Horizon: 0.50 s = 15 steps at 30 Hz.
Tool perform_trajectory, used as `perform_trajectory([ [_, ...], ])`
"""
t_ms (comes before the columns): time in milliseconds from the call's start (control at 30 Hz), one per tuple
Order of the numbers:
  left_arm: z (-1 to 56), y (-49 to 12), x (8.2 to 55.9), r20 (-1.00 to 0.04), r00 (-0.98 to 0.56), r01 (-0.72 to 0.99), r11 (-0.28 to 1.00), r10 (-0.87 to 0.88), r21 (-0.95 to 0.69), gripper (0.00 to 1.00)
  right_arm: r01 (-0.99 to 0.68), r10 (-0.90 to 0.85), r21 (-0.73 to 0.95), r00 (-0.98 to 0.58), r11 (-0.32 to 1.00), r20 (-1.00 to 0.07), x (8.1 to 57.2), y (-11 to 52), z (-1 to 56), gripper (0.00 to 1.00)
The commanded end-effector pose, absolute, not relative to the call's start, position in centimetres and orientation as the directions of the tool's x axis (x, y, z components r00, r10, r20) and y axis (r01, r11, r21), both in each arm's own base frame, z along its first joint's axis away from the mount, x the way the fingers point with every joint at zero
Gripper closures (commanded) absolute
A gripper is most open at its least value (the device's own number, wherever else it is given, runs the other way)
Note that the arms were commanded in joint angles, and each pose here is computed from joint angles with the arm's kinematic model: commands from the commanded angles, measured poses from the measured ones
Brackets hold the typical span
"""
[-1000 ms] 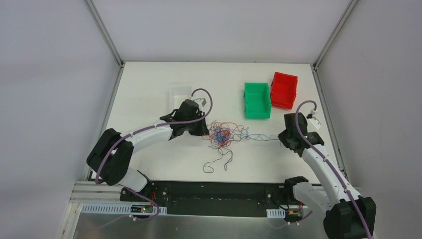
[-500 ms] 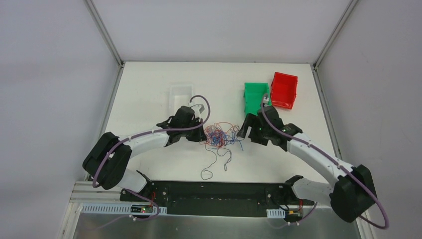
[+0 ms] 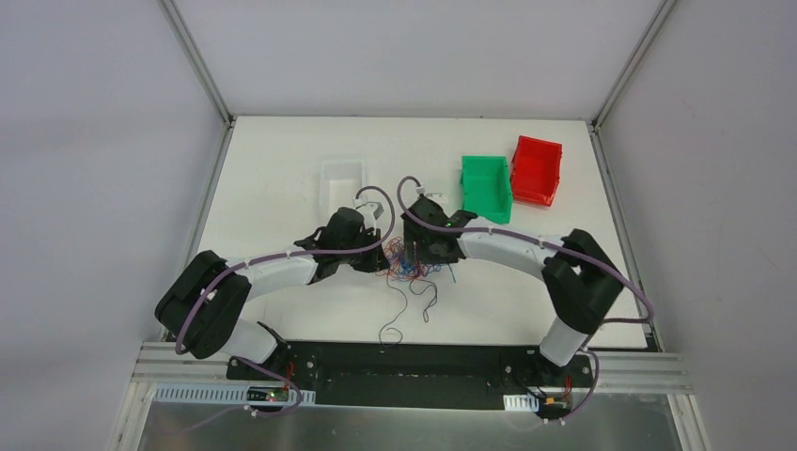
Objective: Untangle the cables
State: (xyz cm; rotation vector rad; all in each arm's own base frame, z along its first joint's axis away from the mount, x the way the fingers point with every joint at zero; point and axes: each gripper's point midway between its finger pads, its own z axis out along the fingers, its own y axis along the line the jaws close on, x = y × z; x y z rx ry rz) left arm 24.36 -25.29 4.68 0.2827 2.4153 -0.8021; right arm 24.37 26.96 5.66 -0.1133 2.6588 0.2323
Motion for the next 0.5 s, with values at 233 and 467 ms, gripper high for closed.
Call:
perform_trajectory([
  [233,7.2,-22.5,25.3,-0.643,-0.765,0.279,0.872,-0.051,-0.401,1.00,0.176,-0.026,-0.381,-0.882,0.908,-0.470,26.1,16.3,3.0,0.29],
  [467,10.1,-15.7,26.0,-0.729,-0.669,0.064,0.967,-0.143,-0.248,1.00,0.386,0.203,-0.295,-0.841,0.874,-0.501,24.7,8.3,3.9,0.33],
])
